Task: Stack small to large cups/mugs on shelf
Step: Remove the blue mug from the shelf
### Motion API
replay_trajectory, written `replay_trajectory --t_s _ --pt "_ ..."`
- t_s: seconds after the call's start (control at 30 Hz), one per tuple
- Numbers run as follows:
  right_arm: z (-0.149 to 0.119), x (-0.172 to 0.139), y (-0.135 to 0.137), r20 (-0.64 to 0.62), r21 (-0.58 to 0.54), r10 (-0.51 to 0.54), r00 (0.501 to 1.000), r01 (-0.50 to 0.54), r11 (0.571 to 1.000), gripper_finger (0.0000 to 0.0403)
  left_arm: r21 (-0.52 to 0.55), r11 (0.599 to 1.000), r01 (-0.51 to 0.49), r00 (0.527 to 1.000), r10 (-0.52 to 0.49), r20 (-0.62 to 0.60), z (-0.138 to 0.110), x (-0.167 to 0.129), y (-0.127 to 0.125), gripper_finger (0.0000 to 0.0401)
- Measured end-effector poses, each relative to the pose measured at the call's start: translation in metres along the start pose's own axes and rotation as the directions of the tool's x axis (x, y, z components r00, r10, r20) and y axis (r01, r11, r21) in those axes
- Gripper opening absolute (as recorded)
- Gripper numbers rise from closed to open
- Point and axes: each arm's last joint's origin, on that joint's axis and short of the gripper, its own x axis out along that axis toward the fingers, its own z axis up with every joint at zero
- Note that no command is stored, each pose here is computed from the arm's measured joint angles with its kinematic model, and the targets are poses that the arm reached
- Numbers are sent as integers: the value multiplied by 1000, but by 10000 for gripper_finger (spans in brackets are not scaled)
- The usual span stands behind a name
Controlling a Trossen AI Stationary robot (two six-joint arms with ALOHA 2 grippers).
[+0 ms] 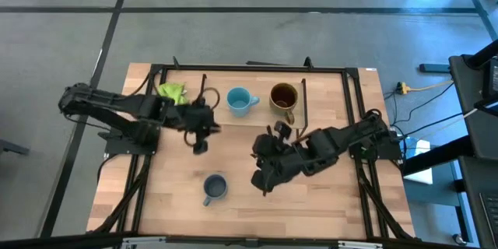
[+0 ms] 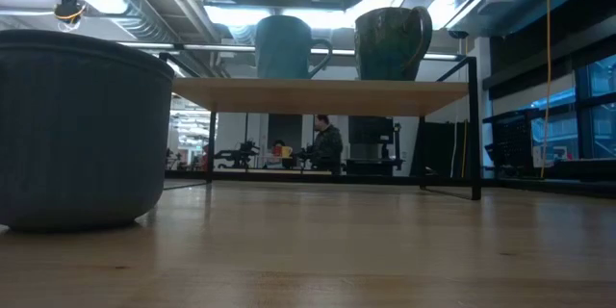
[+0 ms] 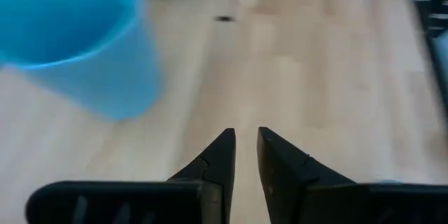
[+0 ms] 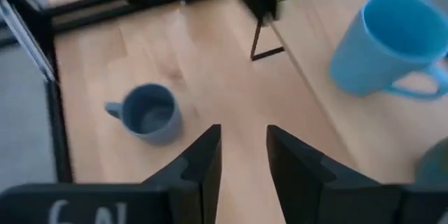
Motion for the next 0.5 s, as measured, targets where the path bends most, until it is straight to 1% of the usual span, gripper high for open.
replay_trajectory --t_s 0.1,0.17,0.23,0.33,0.5 --pt "4 6 -10 -12 -92 -46 999 44 995 116 -42 997 -62 996 59 -71 -2 4 22 55" --pt "7 8 -17 0 -124 -91 996 91 988 116 -60 994 -87 992 81 -98 -4 3 34 55" --pt "13 10 -24 14 -100 -105 994 106 989 116 -69 995 -70 994 64 -93 -3 -2 44 55" --pt "22 15 -39 -11 -36 -83 996 83 996 116 -85 996 -20 998 16 -56 -2 -13 55 55" --pt "36 25 -66 -36 -70 -82 996 79 994 116 -70 996 46 999 -46 -2 -2 -28 64 55"
